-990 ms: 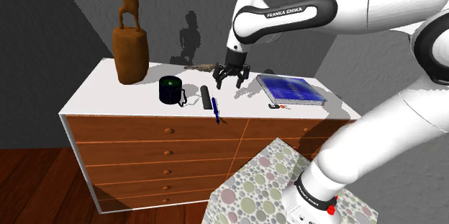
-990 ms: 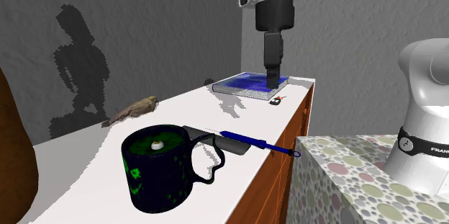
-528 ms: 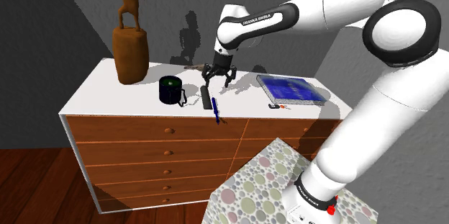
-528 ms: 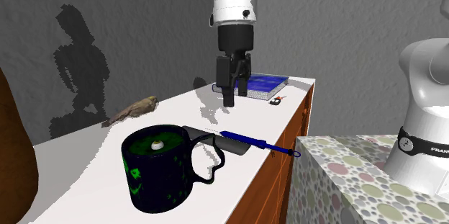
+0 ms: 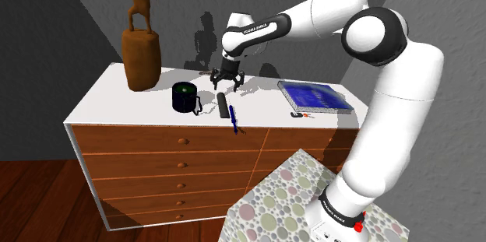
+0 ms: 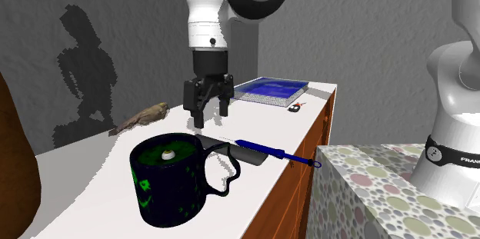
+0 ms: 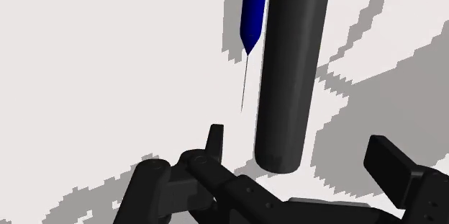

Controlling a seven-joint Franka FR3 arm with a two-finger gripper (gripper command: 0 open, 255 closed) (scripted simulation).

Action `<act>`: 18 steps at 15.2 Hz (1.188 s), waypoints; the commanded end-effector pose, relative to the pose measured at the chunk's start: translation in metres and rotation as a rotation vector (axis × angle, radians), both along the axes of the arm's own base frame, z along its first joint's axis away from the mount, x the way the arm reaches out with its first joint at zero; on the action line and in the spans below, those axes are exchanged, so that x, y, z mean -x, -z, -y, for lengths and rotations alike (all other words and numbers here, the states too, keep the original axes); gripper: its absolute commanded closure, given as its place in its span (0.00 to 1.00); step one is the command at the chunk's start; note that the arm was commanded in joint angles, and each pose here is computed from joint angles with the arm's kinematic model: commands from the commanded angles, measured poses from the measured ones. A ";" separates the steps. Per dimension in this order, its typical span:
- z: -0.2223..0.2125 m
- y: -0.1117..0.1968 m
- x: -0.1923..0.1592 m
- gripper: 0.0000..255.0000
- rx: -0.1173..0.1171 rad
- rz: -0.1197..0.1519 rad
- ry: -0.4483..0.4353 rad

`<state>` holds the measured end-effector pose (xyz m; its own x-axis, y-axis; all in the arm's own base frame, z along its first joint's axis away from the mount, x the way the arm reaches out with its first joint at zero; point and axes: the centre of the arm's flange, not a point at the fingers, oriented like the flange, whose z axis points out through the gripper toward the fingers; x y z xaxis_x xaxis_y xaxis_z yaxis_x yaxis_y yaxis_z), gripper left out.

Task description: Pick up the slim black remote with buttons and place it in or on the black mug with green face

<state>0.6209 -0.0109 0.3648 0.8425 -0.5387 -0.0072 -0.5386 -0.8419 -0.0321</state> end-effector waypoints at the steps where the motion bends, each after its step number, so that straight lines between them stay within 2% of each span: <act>1: 0.007 0.011 -0.018 0.00 0.004 0.006 0.027; 9: 0.006 0.051 -0.019 0.00 0.004 0.006 0.027; 16: 0.006 0.051 -0.019 0.00 0.004 0.006 0.027; 17: 0.006 0.051 -0.019 1.00 0.004 0.006 0.027; 18: 0.006 0.051 -0.019 1.00 0.004 0.006 0.027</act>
<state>0.6397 -0.0196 0.3158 0.8255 -0.5644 0.0006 -0.5641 -0.8252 -0.0298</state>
